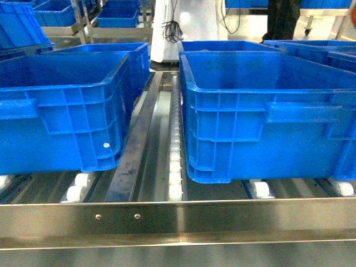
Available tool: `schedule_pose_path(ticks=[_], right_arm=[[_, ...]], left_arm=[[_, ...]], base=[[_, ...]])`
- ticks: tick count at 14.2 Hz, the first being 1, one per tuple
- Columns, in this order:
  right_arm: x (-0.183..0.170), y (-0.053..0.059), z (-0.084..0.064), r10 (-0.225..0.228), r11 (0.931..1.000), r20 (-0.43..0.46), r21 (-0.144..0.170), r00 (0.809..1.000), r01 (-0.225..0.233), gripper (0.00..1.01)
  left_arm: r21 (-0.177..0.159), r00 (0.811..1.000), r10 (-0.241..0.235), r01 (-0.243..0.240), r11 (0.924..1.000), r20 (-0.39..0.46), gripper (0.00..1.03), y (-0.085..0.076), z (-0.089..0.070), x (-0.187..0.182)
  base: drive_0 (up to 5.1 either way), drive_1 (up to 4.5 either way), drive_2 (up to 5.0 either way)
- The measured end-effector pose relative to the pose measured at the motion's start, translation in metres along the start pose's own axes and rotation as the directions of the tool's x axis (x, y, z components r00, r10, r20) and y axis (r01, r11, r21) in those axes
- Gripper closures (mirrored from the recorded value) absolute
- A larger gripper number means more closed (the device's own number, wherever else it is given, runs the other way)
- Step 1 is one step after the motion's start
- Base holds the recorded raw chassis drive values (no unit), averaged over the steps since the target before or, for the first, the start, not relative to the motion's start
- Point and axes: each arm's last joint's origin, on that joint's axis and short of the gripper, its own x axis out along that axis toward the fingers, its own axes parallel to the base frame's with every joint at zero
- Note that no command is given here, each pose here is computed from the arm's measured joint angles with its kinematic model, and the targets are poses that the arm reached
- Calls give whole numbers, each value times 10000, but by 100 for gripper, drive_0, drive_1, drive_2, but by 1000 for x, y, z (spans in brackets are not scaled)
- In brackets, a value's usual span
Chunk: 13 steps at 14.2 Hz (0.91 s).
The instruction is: Sort blue parts and orange caps into right shelf containers
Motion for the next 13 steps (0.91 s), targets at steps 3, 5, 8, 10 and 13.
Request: schedule_pose_path(ticks=[3,5,8,10,13], right_arm=[[0,11,-8,-96,9997,191,-239,9998,100,13],[-53,16,-24,560,9979,-150,-311,9983,-564,4],[-92,14,-61,640,9948,-1549,-689,9858,-755,3],[-90,14,-55,629,9948,-1327,-718,9892,-729,3],[-90,14,-55,625,9947,-1354,-731,9888,-729,3]], left_arm=[[4,10000,-1,1,10000,-4,59,0,0,0],[4,10000,-1,1,10000,-4,59,0,0,0],[-718,9873,1250,-1324,9886,-982,59,2,13,17],[-1115,9933,1152,-1158,9870,-115,59,5,37,51],[-1105,9955,949,-935,9895,80,59,8,61,145]], base=[[0,0,0],[0,0,0],[0,0,0],[0,0,0],[0,0,0]])
